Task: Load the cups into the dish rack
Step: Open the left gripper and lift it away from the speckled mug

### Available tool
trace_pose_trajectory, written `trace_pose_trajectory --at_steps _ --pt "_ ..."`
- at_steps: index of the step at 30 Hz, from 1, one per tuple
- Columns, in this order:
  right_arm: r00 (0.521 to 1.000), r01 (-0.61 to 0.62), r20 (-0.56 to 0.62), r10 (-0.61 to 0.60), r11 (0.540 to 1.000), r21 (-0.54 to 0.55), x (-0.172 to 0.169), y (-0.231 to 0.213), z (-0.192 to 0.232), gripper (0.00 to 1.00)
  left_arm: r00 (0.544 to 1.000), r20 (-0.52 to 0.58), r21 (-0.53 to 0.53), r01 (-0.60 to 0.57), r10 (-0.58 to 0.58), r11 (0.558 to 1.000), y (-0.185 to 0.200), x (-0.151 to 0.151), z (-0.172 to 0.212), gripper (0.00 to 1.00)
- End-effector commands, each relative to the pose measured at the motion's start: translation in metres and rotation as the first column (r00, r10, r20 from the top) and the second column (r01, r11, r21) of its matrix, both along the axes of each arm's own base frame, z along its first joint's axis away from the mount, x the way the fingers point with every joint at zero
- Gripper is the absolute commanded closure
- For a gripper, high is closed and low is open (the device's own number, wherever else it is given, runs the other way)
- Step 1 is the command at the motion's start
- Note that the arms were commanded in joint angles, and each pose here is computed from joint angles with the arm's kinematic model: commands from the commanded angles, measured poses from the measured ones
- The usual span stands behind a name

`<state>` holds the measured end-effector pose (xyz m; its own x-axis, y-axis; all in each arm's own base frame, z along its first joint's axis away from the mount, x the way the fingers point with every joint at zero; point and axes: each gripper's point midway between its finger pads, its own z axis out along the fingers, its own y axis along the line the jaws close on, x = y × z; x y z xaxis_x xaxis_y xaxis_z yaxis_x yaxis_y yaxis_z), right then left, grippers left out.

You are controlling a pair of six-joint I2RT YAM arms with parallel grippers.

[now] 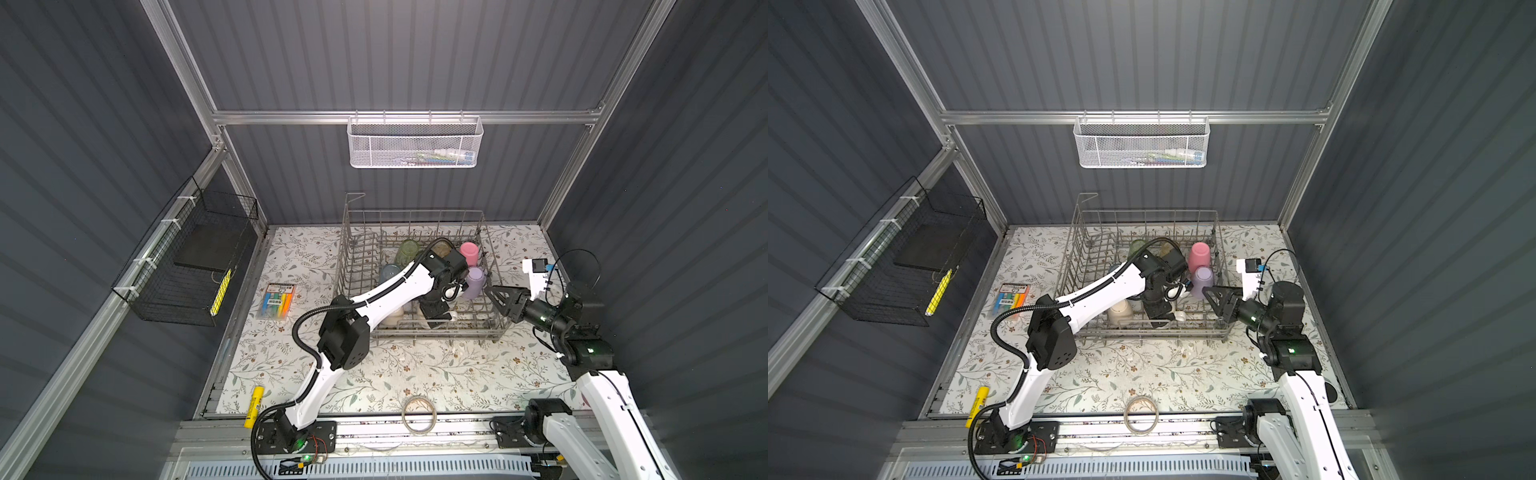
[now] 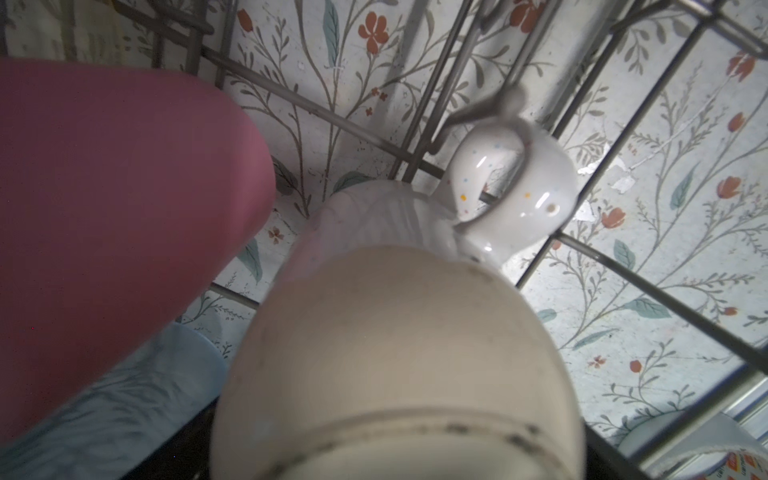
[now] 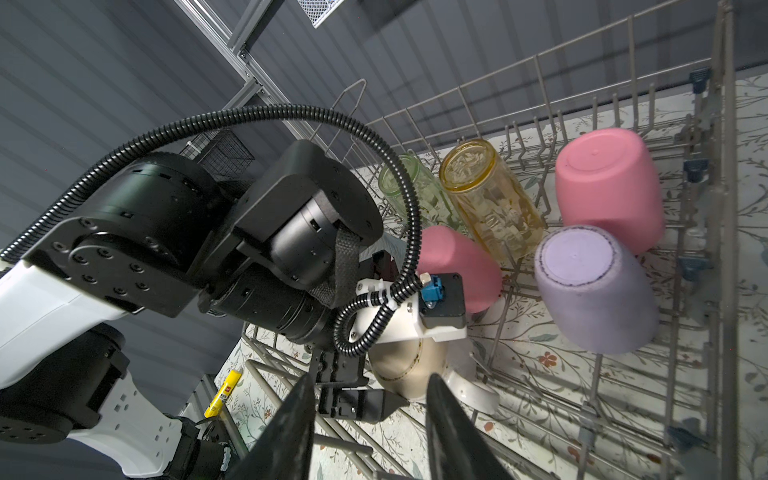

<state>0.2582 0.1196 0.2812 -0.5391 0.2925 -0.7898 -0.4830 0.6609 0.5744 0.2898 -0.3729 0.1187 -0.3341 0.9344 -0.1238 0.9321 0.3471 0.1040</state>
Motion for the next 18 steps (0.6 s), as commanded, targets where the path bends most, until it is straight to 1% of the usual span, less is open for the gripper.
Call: trace_pose_trajectory --at_steps 1,13,18 --pt "1.0 -0.008 0.009 0.008 1.0 0.006 0.0 0.0 0.001 0.55 0.999 0.046 -0.045 -0.002 0.004 0.999 0.004 -0.002 0.037 0.0" --pt "1.0 -0.015 0.006 0.015 1.0 0.01 0.0 0.001 0.001 0.54 0.993 0.117 -0.111 0.002 0.011 0.994 0.009 -0.002 0.079 0.0" --pt "1.0 -0.017 0.005 0.017 1.0 0.01 0.0 0.002 0.001 0.53 0.984 0.177 -0.148 0.005 0.022 0.989 0.016 -0.001 0.104 0.0"
